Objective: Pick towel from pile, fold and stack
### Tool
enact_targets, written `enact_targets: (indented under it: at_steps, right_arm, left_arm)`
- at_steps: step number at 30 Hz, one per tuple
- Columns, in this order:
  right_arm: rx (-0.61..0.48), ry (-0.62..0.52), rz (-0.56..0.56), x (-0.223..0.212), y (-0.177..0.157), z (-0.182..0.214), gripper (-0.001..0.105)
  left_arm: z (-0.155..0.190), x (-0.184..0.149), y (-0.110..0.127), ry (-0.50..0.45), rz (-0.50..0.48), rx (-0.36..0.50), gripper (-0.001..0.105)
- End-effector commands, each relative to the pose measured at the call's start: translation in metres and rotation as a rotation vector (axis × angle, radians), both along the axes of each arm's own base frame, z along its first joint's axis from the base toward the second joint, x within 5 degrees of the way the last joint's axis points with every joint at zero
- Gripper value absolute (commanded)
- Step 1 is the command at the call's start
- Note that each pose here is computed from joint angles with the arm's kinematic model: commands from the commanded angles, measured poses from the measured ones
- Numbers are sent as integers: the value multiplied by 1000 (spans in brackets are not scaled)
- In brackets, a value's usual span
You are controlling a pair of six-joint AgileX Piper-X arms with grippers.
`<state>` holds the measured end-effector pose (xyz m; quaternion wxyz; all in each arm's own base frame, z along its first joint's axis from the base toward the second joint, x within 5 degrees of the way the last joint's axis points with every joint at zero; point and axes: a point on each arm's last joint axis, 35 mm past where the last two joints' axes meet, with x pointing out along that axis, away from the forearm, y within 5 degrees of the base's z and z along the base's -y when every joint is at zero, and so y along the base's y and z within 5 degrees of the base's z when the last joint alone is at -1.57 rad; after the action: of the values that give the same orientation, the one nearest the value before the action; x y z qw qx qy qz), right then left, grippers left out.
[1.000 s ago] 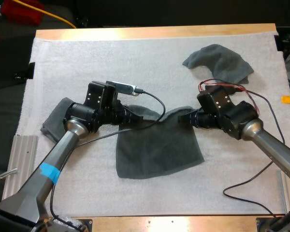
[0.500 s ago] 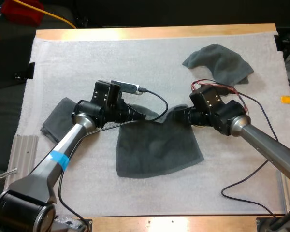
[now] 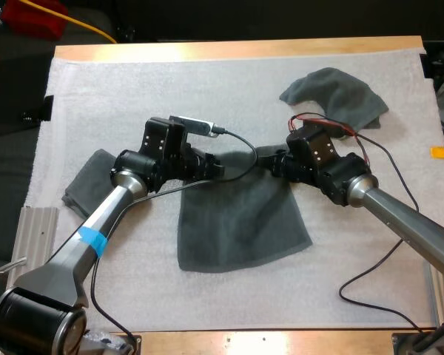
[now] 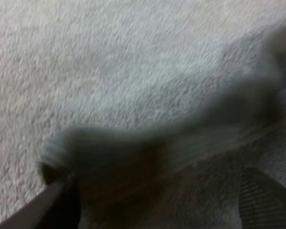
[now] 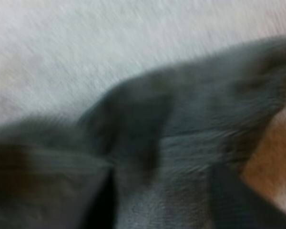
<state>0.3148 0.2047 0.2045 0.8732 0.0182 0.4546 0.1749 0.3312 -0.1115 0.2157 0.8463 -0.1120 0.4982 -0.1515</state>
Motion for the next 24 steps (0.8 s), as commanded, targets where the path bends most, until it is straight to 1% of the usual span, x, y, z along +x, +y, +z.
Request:
enact_targets:
  at_steps: [1,3,6,11,19,22,24]
  right_arm:
    - [16,-26,7,3,0,4,63]
    - [8,-40,25,4,0,4,66]
    - [-19,-36,51,2,-1,4,66]
    - [-97,-14,103,-7,-7,10,66]
    - [-142,-19,157,-25,-19,38,66]
    - [-151,-9,163,-33,-24,48,66]
    - [-166,-3,174,-39,-28,55,66]
  left_arm:
    - [7,2,-1,-18,0,-14,68]
    - [13,2,-1,-32,-3,-23,68]
    - [23,-2,0,-59,-9,-27,68]
    - [46,-14,4,-91,-10,-37,68]
    - [78,-37,11,-130,-16,-57,68]
    - [88,-47,13,-127,-38,-84,68]
    - [93,-54,15,-119,-38,-83,68]
